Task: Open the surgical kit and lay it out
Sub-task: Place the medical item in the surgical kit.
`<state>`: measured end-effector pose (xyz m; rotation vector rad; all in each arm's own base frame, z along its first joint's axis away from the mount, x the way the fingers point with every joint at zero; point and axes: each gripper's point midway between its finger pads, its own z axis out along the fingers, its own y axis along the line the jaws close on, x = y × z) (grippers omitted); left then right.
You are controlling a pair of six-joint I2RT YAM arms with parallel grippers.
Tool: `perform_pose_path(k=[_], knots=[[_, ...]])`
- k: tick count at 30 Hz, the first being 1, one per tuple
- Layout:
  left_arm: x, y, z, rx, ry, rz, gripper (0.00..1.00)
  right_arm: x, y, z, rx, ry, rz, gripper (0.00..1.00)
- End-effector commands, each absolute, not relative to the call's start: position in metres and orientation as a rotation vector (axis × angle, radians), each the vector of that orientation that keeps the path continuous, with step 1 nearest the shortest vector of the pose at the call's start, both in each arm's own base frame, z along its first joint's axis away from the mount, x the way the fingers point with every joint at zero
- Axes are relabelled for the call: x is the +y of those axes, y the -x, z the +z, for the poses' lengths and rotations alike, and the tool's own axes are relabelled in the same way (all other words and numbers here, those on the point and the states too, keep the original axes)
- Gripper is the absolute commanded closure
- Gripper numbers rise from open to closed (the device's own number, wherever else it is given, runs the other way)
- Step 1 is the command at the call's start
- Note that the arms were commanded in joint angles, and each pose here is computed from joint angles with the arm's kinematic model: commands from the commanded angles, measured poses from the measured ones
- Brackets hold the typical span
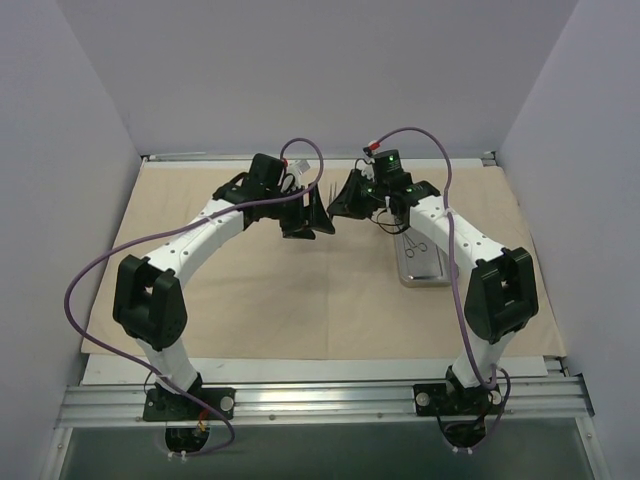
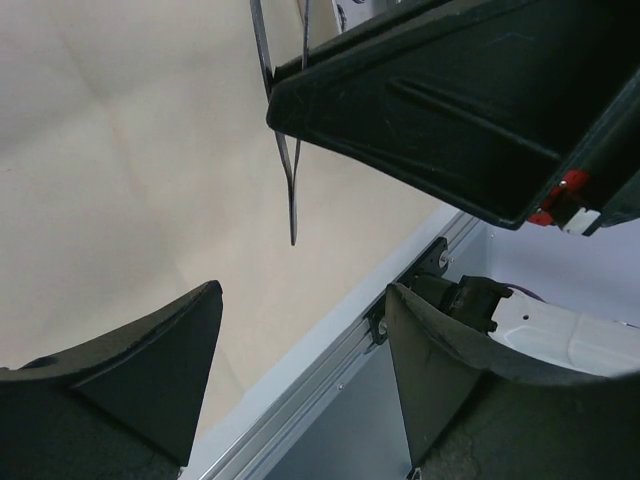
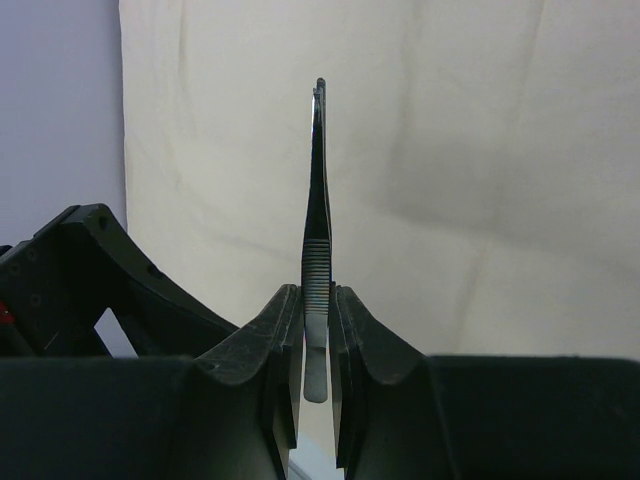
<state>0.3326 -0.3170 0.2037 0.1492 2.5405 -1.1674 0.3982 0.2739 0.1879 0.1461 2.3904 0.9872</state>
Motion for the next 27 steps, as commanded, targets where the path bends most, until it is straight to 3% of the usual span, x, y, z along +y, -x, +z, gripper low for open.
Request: perform_pose_path(k=[1,15,27], knots=[[-0.318,-0.34,0.236,2.44,-0.17,-1.163,0.25,0.285,-0.395,0.223,2.308,-0.112,1.062,1.0],[-0.31,-0.351,0.219,2.498,-0.167,-1.042,0.34,0.315,-0.379,0.227,2.326,-0.062,1.142,1.0],[-0.306,-0.353,0.204,2.54,-0.175,-1.014,0.56,0.322,-0.379,0.229,2.318,-0.056,1.169,1.0]])
